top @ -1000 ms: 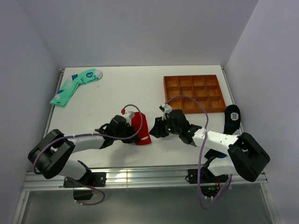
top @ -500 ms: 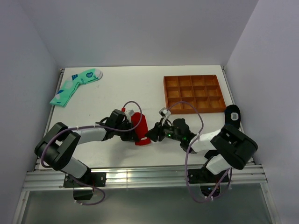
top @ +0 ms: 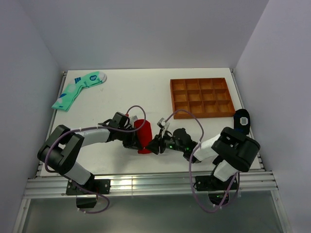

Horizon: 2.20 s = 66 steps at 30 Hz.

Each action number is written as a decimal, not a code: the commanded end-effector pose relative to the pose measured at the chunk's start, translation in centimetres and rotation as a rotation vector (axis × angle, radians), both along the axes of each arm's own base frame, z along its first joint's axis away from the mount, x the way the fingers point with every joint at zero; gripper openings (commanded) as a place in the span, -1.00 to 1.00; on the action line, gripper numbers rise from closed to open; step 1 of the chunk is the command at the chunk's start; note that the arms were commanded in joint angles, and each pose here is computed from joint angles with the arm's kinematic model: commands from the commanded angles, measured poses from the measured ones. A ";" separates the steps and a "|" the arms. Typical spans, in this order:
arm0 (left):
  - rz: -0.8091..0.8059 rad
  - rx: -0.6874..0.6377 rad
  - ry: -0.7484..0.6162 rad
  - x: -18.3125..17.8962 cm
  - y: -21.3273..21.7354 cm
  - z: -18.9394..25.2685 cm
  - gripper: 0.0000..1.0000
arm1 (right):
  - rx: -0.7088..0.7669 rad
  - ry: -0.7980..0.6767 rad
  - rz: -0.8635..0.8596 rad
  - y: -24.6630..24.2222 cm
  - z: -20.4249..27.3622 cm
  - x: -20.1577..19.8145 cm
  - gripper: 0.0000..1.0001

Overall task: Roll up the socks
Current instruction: Roll the sock at the center of the board.

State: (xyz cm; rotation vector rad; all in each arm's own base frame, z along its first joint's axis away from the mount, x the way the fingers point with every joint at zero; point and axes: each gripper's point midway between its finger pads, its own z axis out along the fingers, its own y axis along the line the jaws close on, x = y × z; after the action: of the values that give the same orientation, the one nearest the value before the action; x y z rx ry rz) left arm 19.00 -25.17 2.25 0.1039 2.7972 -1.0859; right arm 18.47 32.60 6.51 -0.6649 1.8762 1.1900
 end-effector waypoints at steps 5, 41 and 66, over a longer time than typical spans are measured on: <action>-0.036 0.022 0.070 -0.4 1.1 0.2 -0.99 | -0.106 -0.144 -0.039 -0.2 0.8 0.4 -0.04; -0.084 -0.006 0.234 -0.2 2.9 -0.6 -0.99 | -0.205 -0.289 -0.174 -0.7 2.5 0.9 0.00; -0.069 -0.007 0.259 0.0 3.2 -0.8 -0.99 | -0.388 -0.295 0.066 4.4 -1.4 -1.7 0.01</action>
State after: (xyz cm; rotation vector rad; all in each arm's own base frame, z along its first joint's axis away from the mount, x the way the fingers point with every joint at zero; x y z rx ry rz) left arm 18.59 -22.42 1.89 0.0262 3.0380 -1.2490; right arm 16.51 36.40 5.14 -1.0339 1.8648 0.7377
